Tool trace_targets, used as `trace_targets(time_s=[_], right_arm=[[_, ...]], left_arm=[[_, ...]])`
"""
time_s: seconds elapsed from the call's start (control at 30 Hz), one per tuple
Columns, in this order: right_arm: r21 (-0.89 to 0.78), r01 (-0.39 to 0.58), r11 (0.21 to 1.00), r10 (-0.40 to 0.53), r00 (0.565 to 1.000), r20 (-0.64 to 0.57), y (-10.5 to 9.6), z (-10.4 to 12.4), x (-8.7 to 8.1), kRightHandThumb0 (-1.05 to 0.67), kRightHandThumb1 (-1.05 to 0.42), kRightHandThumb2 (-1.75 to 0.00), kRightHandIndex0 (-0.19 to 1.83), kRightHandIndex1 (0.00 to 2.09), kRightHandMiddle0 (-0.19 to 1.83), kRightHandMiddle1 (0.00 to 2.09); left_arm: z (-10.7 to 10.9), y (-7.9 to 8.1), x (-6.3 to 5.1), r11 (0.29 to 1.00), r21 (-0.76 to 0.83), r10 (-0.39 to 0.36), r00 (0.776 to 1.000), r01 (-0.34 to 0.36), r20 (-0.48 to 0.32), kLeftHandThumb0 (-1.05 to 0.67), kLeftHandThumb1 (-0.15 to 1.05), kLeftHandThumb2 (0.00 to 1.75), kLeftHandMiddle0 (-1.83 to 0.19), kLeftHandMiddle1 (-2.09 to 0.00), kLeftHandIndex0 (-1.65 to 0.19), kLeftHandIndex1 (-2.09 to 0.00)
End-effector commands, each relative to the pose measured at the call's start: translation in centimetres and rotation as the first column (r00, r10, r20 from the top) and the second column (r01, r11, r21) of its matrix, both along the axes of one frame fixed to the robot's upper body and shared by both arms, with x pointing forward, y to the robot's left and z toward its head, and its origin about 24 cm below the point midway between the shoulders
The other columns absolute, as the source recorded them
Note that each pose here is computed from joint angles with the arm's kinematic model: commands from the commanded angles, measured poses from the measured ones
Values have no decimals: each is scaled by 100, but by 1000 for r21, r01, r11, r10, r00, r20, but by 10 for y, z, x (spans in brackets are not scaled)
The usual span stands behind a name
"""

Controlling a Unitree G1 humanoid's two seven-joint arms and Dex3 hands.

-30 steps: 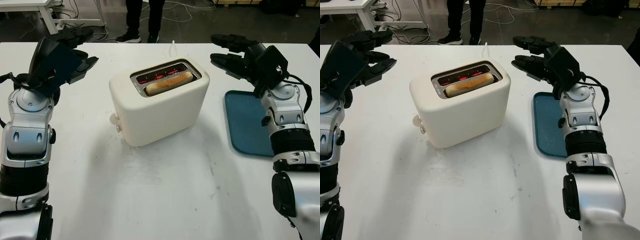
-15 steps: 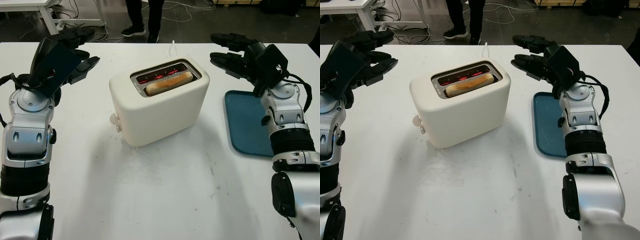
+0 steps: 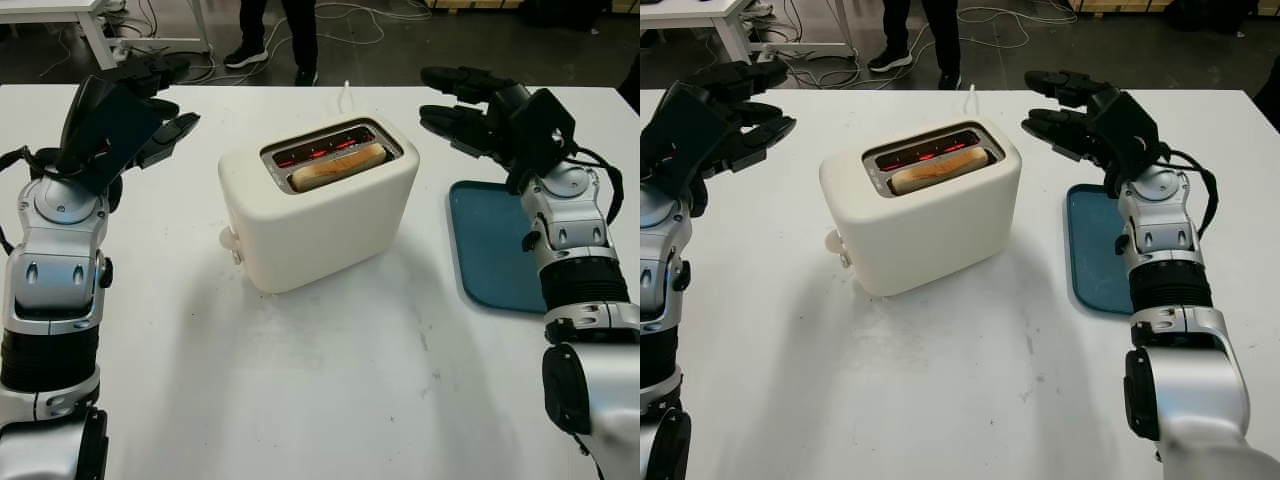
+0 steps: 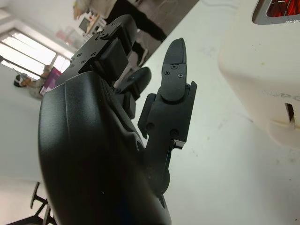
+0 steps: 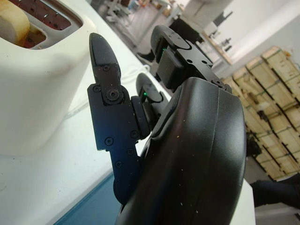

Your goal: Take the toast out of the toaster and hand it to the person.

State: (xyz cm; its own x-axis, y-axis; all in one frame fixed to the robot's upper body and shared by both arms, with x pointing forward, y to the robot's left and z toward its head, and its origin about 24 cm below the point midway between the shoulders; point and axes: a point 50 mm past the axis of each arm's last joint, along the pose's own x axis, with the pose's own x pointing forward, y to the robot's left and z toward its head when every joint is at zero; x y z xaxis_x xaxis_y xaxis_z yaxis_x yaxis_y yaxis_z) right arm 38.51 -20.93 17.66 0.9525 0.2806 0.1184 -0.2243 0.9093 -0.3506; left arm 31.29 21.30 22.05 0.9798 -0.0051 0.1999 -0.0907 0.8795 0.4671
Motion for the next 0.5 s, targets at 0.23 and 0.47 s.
trace_targets(time_s=[0.23,0.47], right_arm=[[-6,2,1000,-2,1000,11,3,-1,-1,-47,-90,0,63,2,59,1],[-1,2,1000,-2,1000,10,3,-1,-1,-47,-90,0,62,1,59,1]], left_arm=[[0,3,-1,1000,-14,14,1000,-14,-2,-26,92,16,-24,-81,-57,-1],[0,3,-1,1000,-10,17,1000,-17,0,-26,92,16,-24,-81,-56,-1]])
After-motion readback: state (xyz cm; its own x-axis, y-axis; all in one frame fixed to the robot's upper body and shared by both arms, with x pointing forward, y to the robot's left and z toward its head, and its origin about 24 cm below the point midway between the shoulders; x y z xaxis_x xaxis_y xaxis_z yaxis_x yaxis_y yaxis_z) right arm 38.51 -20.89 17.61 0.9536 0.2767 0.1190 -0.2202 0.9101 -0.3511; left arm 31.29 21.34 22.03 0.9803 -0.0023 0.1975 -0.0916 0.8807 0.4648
